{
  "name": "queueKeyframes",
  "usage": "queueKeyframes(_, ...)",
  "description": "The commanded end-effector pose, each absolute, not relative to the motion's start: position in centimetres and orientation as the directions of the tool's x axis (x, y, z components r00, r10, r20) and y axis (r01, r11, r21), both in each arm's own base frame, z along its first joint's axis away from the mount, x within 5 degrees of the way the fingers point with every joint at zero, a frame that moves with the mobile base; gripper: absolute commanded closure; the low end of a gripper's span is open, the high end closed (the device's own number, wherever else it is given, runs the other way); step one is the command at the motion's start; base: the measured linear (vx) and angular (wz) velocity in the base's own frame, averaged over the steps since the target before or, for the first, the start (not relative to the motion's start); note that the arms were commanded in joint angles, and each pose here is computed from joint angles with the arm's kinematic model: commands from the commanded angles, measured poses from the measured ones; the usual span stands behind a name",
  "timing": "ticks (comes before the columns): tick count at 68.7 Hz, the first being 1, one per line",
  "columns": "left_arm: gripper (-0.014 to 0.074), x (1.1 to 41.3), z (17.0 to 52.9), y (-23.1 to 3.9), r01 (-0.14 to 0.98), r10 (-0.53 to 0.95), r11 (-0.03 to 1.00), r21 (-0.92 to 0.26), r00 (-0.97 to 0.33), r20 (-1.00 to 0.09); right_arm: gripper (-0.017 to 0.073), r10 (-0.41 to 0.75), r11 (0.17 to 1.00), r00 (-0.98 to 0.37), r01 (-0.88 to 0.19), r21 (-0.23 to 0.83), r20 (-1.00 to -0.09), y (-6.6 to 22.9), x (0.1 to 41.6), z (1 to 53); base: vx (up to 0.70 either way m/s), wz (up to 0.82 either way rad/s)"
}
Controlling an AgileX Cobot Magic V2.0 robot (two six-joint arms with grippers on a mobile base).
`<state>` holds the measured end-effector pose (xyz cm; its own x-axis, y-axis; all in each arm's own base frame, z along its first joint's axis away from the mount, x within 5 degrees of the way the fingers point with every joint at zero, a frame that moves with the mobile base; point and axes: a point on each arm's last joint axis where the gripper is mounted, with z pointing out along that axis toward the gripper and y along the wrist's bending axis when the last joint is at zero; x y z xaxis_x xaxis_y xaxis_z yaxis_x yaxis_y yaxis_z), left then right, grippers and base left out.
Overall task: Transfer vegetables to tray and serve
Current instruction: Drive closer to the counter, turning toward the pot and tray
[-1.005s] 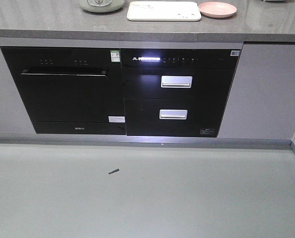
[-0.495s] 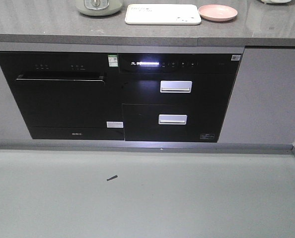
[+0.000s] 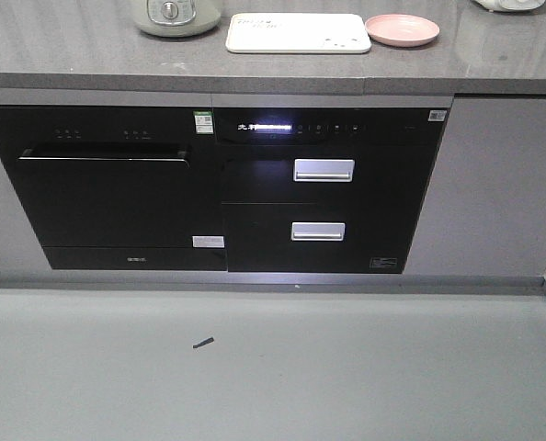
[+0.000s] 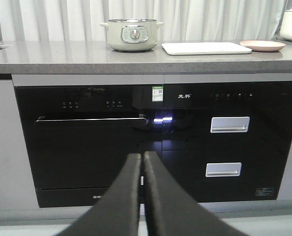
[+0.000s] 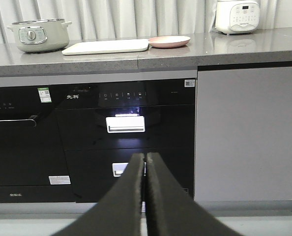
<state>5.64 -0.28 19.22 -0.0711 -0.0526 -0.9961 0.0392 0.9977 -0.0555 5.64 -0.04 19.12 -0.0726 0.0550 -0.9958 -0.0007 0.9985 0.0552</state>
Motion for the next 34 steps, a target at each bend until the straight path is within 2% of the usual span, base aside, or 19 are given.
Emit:
queueKeyframes(1, 0.0599, 5.67, 19.09, -0.21, 0.034, -0.066, 0.997, -0.066, -0.008, -0.998, 0.0562, 0.045, 0.999, -0.008, -0.008, 0.045, -0.999, 0.01, 5.71, 19.34, 0.1, 0.01)
queueKeyframes(34, 0.0599, 5.67, 19.09, -0.21, 0.034, -0.066, 0.997, -0.066, -0.008, -0.998, 0.0562, 0.045, 0.999, -0.008, -0.008, 0.045, -0.999, 0.01, 5.71, 19.34, 0.1, 0.02)
